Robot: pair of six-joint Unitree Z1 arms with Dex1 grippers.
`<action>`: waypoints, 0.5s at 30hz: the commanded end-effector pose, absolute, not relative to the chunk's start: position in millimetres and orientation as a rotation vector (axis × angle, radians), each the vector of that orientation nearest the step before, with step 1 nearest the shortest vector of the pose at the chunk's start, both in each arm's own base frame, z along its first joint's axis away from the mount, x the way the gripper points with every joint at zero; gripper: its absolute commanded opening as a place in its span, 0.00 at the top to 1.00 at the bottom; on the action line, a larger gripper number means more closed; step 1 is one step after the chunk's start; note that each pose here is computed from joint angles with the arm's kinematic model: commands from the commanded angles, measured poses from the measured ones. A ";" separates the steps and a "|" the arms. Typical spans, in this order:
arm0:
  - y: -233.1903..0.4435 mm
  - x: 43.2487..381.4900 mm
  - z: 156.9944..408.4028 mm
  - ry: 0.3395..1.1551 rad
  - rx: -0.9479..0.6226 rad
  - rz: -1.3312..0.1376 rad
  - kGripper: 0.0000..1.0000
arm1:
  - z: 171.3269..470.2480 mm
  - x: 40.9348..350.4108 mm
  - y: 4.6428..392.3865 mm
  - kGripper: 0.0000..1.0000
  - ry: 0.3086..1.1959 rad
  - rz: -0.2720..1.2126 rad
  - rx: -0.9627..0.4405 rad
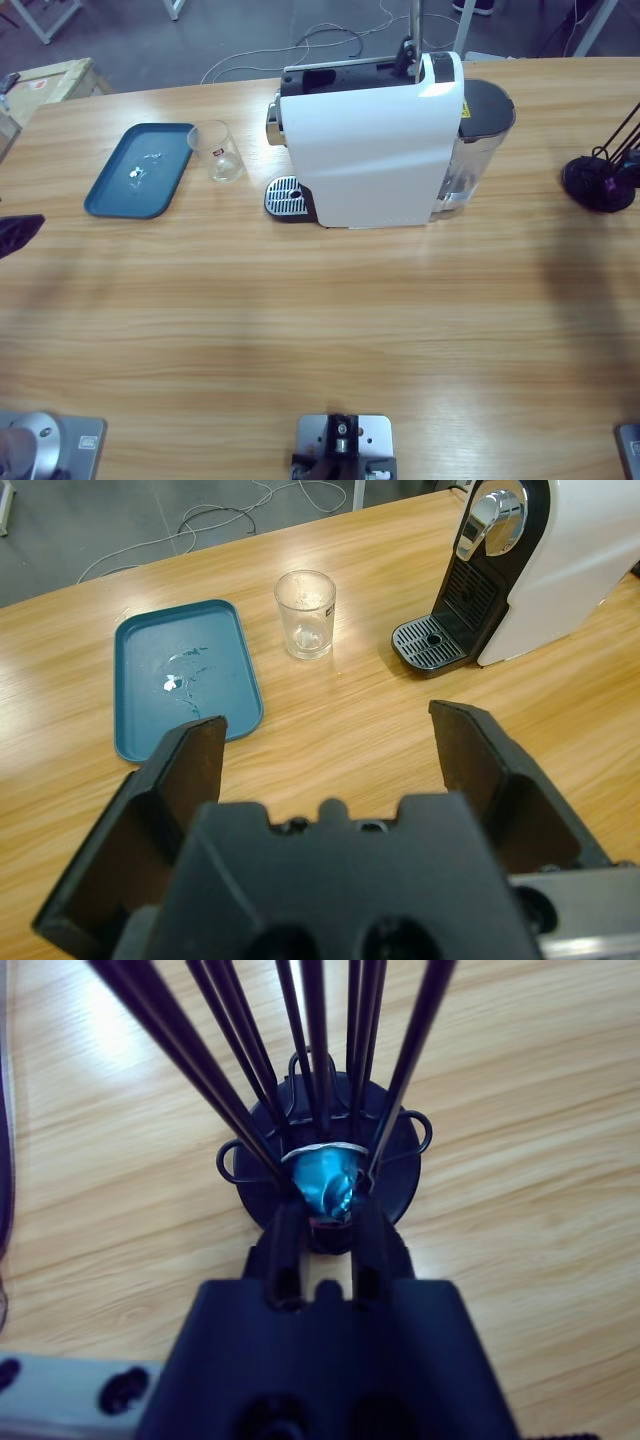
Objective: Pour coffee
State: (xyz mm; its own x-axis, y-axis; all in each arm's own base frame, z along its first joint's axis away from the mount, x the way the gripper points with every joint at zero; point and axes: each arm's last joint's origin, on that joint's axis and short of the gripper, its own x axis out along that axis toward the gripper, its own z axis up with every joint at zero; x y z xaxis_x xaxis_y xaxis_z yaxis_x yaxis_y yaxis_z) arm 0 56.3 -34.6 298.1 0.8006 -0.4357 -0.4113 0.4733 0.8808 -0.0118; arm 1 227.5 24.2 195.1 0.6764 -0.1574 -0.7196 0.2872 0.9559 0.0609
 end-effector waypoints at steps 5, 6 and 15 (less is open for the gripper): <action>-37.1 57.4 286.6 0.469 0.104 -0.504 0.15 | 186.6 225.7 21.3 1.00 0.808 -0.281 0.174; -37.1 57.4 286.6 0.469 0.104 -0.504 0.15 | 189.2 225.0 21.2 1.00 0.799 -0.279 0.177; -36.9 57.2 286.7 0.468 0.104 -0.504 0.15 | 227.5 226.1 21.7 1.00 0.732 -0.257 0.185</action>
State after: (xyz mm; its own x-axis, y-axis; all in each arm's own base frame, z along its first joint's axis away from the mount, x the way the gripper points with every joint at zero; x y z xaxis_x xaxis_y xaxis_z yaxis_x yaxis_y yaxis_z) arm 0 56.3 -34.7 298.1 0.7998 -0.4372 -0.4114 0.4747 0.8801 -0.0125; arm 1 225.0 23.8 200.7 0.6796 -0.1568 -0.7166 0.2869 0.9559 0.0629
